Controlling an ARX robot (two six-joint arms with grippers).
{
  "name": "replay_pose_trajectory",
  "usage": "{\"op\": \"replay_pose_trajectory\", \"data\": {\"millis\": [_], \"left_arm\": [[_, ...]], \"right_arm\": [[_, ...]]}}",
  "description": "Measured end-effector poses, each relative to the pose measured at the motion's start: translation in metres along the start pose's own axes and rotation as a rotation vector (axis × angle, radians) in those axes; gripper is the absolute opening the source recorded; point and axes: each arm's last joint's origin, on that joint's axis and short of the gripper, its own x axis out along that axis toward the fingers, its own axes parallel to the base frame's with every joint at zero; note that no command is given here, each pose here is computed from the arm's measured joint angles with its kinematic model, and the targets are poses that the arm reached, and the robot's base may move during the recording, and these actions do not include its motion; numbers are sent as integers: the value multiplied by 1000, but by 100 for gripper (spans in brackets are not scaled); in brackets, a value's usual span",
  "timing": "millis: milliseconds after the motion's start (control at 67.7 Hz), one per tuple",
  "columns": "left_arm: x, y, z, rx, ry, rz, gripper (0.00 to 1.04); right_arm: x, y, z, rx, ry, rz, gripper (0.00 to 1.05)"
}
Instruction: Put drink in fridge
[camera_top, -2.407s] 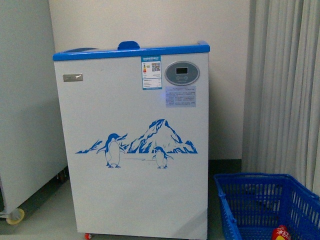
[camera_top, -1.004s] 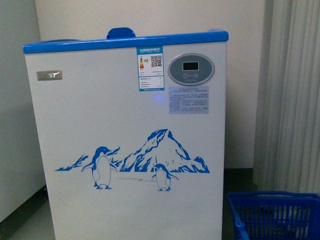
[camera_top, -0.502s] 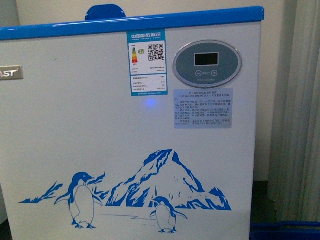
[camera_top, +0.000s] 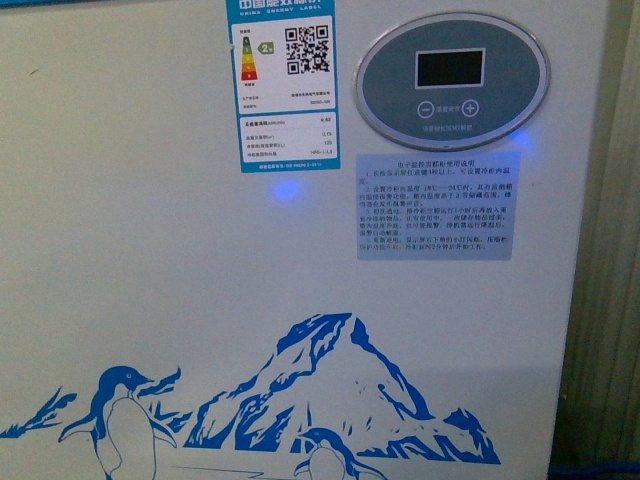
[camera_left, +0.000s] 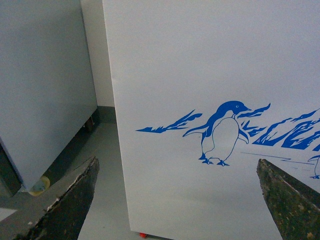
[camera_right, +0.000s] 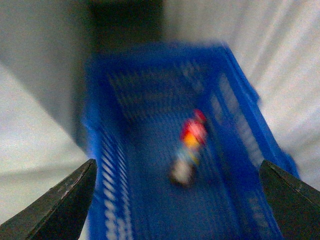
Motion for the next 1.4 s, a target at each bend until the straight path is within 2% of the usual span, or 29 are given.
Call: {"op": "replay_pose_trajectory", "data": {"millis": [89, 222, 281, 532, 812, 1108, 1403], "left_arm": [[0, 0, 0, 0, 0, 0, 97], [0, 0, 0, 0, 0, 0, 97], [0, 0, 0, 0, 0, 0, 97], [0, 0, 0, 0, 0, 0, 97], [0, 0, 0, 0, 0, 0, 97], [0, 0, 0, 0, 0, 0, 97], [0, 0, 0, 0, 0, 0, 97]], "right_arm": [[32, -7, 9, 43, 94, -76, 97], [84, -11, 29, 46, 111, -136, 97], [107, -10, 30, 38, 134, -157, 97], [212, -1, 1, 29, 271, -197, 97], [294, 14, -34, 49, 389, -221, 97], [357, 24, -64, 117, 475, -240, 97], [399, 37, -77, 146, 516, -245, 97]]}}
